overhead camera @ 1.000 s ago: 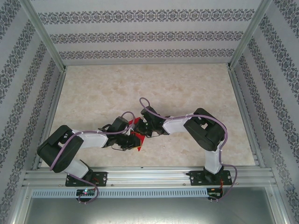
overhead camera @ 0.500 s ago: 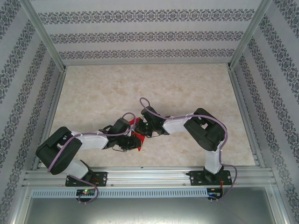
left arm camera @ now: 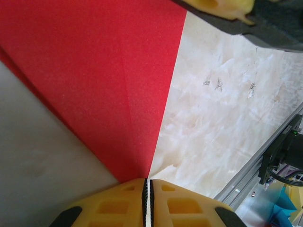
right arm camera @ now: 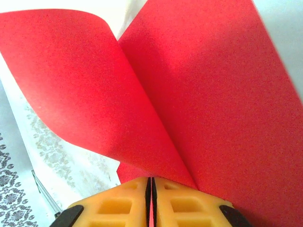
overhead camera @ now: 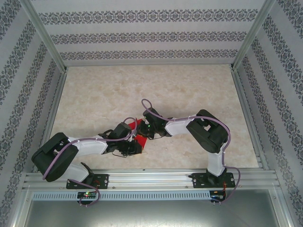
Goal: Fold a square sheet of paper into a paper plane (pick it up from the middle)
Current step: Fourth fold the wing at the center of the table.
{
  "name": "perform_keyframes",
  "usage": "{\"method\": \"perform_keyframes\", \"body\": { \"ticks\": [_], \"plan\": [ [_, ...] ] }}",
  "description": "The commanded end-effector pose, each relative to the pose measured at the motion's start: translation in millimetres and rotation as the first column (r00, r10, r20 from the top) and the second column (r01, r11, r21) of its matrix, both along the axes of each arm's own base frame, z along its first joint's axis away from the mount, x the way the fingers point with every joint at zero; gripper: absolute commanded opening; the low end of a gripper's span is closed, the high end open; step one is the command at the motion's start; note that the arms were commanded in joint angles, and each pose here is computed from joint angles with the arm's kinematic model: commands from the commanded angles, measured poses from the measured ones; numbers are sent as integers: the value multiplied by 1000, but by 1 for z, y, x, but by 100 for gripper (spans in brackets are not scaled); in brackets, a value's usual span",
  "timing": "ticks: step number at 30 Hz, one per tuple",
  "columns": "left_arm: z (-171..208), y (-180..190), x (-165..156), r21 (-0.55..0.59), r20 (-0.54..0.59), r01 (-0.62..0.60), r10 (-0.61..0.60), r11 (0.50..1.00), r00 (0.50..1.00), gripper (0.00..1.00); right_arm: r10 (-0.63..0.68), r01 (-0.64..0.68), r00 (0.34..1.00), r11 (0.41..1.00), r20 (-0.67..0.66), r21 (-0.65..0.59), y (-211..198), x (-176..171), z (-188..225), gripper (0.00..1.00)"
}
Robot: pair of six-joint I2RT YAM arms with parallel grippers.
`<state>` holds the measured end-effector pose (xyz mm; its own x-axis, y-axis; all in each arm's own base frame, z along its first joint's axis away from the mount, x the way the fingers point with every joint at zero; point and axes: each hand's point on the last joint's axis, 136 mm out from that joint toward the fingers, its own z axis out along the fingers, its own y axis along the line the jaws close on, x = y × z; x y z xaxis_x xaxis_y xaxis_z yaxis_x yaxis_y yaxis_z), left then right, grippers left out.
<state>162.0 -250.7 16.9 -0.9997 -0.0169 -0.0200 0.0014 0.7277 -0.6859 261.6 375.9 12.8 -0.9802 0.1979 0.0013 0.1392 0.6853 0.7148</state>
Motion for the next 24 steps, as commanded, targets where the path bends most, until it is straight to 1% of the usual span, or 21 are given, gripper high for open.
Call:
{"method": "perform_keyframes", "body": {
  "ticks": [1, 3, 4, 5, 7, 8, 9, 10, 12, 13, 15, 16, 18, 20, 24],
  "plan": [
    [-18, 11, -58, 37, -214, 121, -111, 992, 970, 14, -54, 14, 989, 960, -135, -281, -58, -32, -77, 15],
    [-3, 8, -51, 18, -162, 114, -110, 993, 981, 12, -53, 14, 990, 960, -134, -280, -58, -32, -77, 15],
    [8, 8, -45, 8, -112, 100, -99, 995, 989, 11, -53, 15, 990, 961, -130, -276, -57, -31, -75, 15],
    [16, 11, -40, 24, -71, 81, -79, 996, 994, 9, -50, 13, 991, 962, -128, -272, -56, -31, -75, 15],
    [36, 27, -23, 80, 48, -5, 1, 997, 999, 8, -41, 8, 992, 966, -120, -258, -53, -30, -73, 15],
    [43, 39, -15, 100, 89, -63, 54, 993, 995, 8, -36, 4, 992, 967, -118, -255, -52, -30, -72, 15],
    [48, 52, -6, 110, 125, -139, 125, 984, 984, 8, -32, 2, 993, 968, -117, -251, -51, -30, -71, 15],
    [51, 62, 2, 92, 146, -206, 191, 974, 971, 10, -28, -2, 993, 969, -116, -248, -50, -30, -71, 15],
    [53, 75, 15, 26, 125, -311, 305, 950, 944, 11, -26, -4, 993, 970, -119, -243, -49, -30, -70, 15],
    [55, 76, 21, -28, 113, -340, 341, 940, 933, 12, -28, -3, 992, 969, -121, -247, -50, -31, -71, 15],
    [61, 69, 30, -110, 102, -354, 364, 929, 926, 13, -44, 12, 991, 968, -123, -252, -52, -31, -71, 15],
    [64, 65, 34, -128, 101, -351, 365, 927, 926, 13, -59, 26, 990, 968, -125, -251, -53, -31, -72, 15],
    [68, 59, 41, -147, 101, -346, 362, 927, 927, 13, -93, 60, 988, 967, -122, -249, -55, -29, -71, 15],
    [69, 58, 47, -127, 109, -342, 356, 931, 928, 13, -141, 108, 982, 962, -121, -251, -57, -26, -71, 15],
    [67, 59, 56, -71, 109, -349, 355, 935, 929, 13, -278, 245, 954, 937, -108, -249, -59, -16, -70, 14]
  ]
}}
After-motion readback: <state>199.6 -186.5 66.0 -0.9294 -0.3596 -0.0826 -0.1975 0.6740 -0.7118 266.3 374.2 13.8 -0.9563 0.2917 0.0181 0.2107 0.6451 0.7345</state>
